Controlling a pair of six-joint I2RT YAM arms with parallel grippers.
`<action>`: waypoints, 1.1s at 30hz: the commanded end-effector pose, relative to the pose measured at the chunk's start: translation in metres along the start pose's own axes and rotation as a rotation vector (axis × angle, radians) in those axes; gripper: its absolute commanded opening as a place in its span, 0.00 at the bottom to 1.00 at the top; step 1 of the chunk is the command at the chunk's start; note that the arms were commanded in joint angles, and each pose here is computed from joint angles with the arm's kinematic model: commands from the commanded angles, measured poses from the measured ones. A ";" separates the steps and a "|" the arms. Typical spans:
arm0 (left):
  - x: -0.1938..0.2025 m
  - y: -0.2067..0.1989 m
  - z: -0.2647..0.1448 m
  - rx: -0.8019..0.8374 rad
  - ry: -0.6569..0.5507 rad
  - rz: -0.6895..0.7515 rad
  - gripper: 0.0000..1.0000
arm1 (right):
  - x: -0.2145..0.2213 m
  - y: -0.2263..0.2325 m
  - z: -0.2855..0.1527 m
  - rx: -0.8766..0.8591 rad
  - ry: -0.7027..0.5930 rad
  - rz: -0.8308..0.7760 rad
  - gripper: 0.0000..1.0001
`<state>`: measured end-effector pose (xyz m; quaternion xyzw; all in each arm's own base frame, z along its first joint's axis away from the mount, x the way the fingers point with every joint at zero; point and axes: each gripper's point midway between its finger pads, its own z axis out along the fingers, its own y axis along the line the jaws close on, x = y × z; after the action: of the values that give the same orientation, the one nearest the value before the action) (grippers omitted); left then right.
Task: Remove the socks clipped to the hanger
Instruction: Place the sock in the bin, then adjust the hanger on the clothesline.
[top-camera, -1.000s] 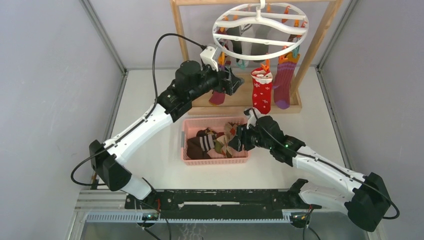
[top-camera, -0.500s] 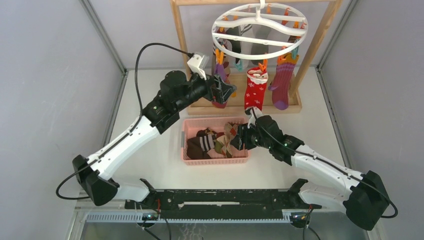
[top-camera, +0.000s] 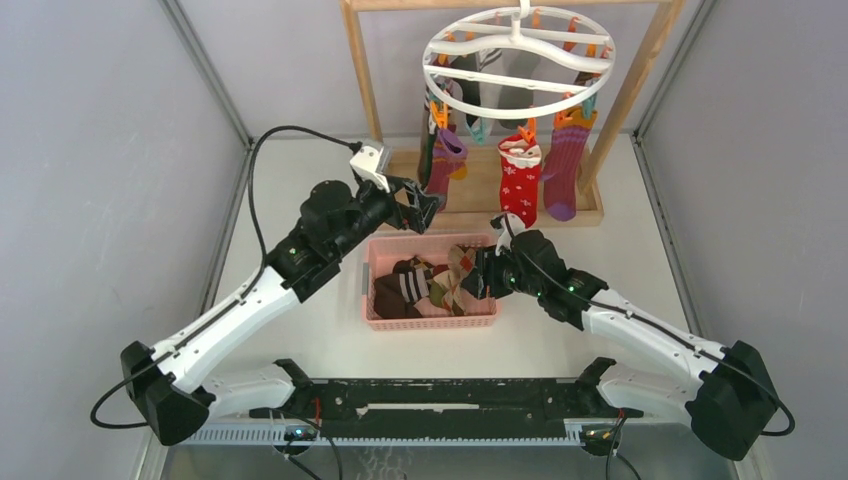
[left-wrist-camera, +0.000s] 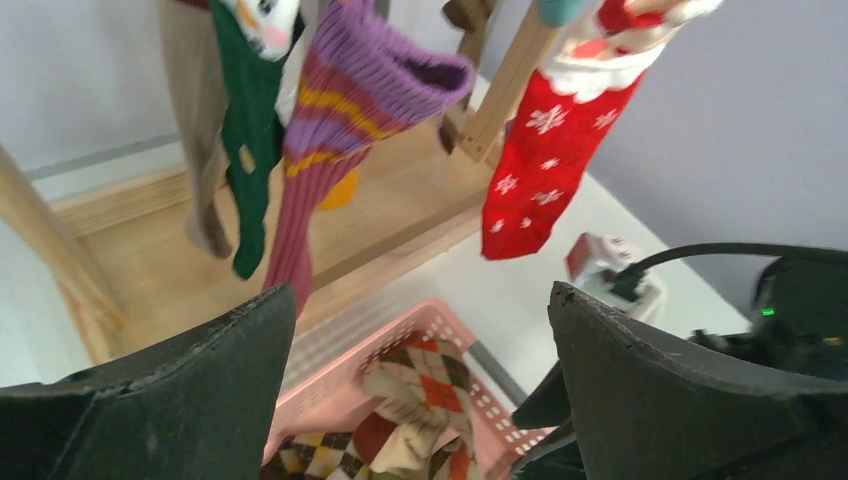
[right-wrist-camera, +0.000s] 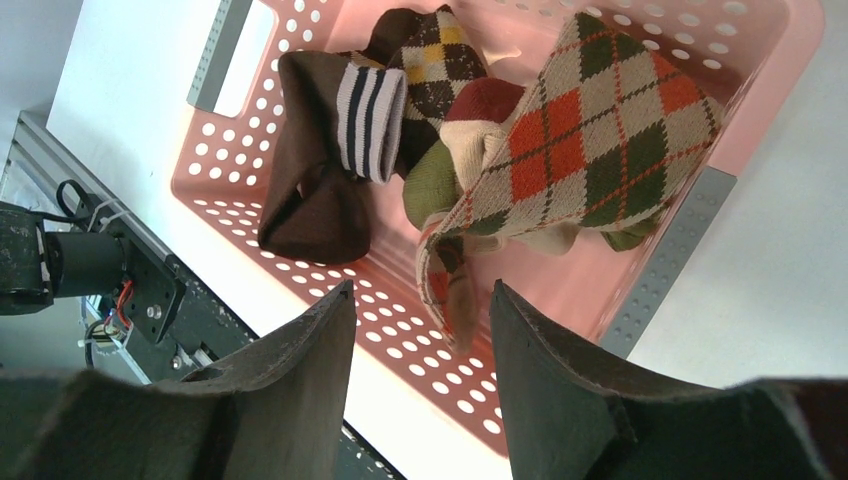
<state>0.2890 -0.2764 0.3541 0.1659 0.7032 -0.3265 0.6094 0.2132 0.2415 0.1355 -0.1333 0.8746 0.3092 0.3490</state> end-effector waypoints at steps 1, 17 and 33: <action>0.013 0.022 0.004 -0.089 -0.019 0.058 1.00 | -0.032 0.017 -0.010 -0.047 -0.103 -0.014 0.59; 0.094 0.069 0.073 -0.128 0.121 0.059 0.99 | -0.028 0.018 -0.028 -0.060 -0.127 -0.017 0.57; 0.138 0.114 0.100 -0.237 0.203 0.088 0.96 | -0.023 0.015 -0.030 -0.072 -0.127 -0.017 0.56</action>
<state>0.3944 -0.2803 0.1789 0.1532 0.8014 -0.2045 0.5409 0.2047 0.2338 0.1651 -0.1329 0.8499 0.3342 0.3851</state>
